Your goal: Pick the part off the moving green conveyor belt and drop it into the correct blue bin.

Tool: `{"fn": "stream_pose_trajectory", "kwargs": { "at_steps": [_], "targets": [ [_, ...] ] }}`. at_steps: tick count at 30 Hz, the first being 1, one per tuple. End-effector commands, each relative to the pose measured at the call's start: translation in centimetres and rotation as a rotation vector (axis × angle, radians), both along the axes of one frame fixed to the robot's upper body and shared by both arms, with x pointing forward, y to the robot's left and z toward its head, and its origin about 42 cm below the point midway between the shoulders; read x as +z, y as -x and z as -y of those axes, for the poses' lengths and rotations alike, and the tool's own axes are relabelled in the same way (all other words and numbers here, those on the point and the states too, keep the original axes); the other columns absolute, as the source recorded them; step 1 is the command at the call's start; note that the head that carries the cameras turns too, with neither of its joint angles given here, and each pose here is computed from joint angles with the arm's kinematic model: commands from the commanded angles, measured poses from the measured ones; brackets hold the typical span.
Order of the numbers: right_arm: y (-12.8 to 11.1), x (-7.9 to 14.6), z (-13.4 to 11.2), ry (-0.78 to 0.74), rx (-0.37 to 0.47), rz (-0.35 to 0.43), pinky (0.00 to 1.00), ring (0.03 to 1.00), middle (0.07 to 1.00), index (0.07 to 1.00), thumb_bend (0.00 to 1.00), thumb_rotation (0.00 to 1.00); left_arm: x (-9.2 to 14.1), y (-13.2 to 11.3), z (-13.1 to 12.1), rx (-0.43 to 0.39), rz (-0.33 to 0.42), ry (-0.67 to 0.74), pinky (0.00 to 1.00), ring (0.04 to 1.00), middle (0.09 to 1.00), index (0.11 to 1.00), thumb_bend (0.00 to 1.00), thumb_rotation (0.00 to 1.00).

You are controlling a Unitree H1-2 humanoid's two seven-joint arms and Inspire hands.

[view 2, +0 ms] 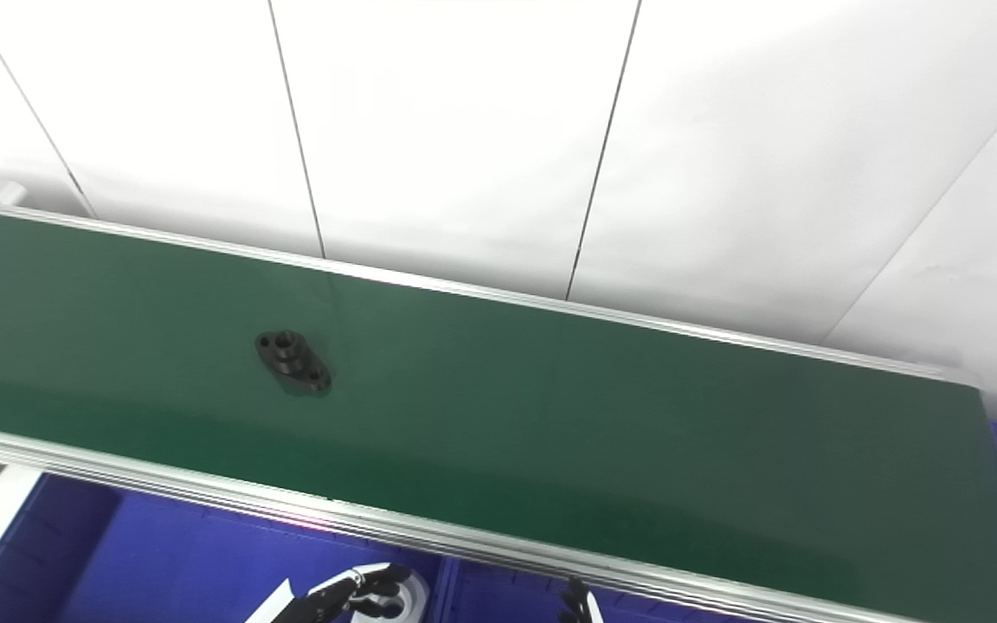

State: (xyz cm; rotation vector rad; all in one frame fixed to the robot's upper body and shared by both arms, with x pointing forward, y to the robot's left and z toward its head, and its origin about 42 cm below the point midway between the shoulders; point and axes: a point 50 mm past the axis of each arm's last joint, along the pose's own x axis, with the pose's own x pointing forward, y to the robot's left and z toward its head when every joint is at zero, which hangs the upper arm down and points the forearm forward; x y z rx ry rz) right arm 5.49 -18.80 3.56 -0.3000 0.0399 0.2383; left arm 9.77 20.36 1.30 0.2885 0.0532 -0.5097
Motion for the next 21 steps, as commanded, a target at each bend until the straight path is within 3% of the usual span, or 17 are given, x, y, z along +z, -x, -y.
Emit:
{"fn": "stream_pose_trajectory", "kwargs": {
  "at_steps": [1,6,8,13,21],
  "targets": [
    [-0.1,2.2,-0.1,-0.054,-0.029,0.114,0.78,0.859,0.913,0.962,0.71,0.34,0.8,-0.1,-0.2,0.005,0.052,0.025,0.74,0.825,0.865,0.831,0.85,0.42],
    [-1.0,4.9,-0.1,-0.073,-0.058,0.223,0.76,0.83,0.879,0.941,0.73,0.36,0.8,-0.3,0.0,0.003,0.057,0.025,0.73,0.823,0.863,0.83,0.85,0.41],
    [-1.7,6.3,-0.2,-0.083,-0.07,0.286,0.71,0.805,0.858,0.924,0.75,0.4,0.8,-0.4,0.1,0.005,0.063,0.02,0.73,0.822,0.863,0.83,0.86,0.42],
    [-3.7,9.1,0.0,-0.117,-0.062,0.399,0.62,0.749,0.818,0.91,0.76,0.38,0.6,-0.6,0.4,0.008,0.071,0.015,0.72,0.82,0.862,0.827,0.86,0.43],
    [-7.1,11.6,0.7,-0.148,-0.05,0.478,0.53,0.657,0.756,0.855,0.8,0.32,0.5,-0.8,0.5,0.005,0.071,0.016,0.74,0.826,0.866,0.829,0.86,0.42]
  ]
}}
